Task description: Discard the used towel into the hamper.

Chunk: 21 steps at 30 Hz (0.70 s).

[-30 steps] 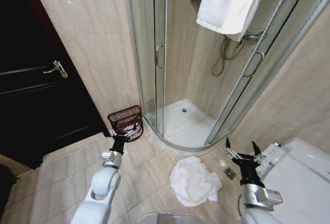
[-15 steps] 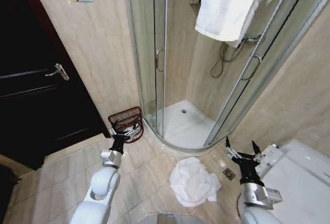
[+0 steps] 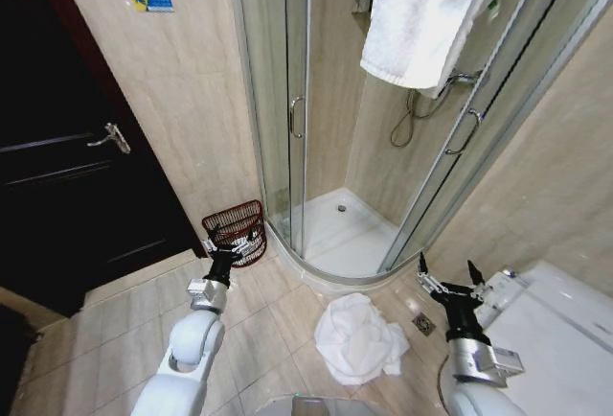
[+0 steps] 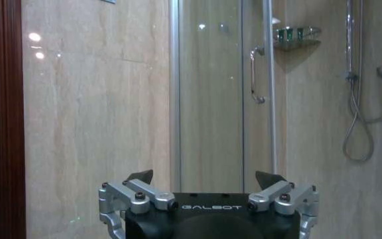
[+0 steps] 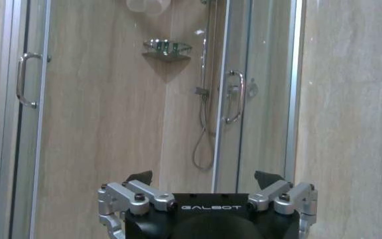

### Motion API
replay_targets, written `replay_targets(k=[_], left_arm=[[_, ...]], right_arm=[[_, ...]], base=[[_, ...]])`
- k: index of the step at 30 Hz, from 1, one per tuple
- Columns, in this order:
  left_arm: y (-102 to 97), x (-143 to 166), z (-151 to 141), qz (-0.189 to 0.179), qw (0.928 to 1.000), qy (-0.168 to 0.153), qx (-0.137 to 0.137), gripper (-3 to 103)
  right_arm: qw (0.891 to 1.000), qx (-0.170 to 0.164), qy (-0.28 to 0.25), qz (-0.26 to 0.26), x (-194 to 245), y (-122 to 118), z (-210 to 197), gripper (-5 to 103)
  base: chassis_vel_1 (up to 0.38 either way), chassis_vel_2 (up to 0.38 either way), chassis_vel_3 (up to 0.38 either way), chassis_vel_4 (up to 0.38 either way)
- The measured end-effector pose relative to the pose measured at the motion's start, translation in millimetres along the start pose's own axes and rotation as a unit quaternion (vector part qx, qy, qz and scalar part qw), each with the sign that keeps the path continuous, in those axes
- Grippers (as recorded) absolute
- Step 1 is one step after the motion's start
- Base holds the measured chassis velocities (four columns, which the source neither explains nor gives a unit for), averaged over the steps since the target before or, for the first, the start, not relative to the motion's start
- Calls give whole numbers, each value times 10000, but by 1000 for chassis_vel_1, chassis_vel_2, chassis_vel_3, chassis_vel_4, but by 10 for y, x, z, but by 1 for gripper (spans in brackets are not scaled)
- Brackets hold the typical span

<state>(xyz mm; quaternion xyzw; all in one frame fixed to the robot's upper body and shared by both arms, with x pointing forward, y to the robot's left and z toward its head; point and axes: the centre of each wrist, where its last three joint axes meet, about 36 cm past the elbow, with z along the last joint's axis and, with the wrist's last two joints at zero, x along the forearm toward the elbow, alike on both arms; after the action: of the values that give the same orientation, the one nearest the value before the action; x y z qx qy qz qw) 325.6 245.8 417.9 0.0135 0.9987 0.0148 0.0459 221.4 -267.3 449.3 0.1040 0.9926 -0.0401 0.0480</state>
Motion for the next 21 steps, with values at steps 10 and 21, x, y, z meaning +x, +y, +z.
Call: replay_targets(k=[10,21], left_arm=[[10,-2,-9,-43,10000,-11,-22,100],[-7,-33,-16,-43,10000,-58,-8,100]], right_arm=[[10000,8,47,-7,-22,12,-50,100],[10000,0,48,-15,-72,45,-106,100]], base=[[0,0,0,0],[0,0,0,0]])
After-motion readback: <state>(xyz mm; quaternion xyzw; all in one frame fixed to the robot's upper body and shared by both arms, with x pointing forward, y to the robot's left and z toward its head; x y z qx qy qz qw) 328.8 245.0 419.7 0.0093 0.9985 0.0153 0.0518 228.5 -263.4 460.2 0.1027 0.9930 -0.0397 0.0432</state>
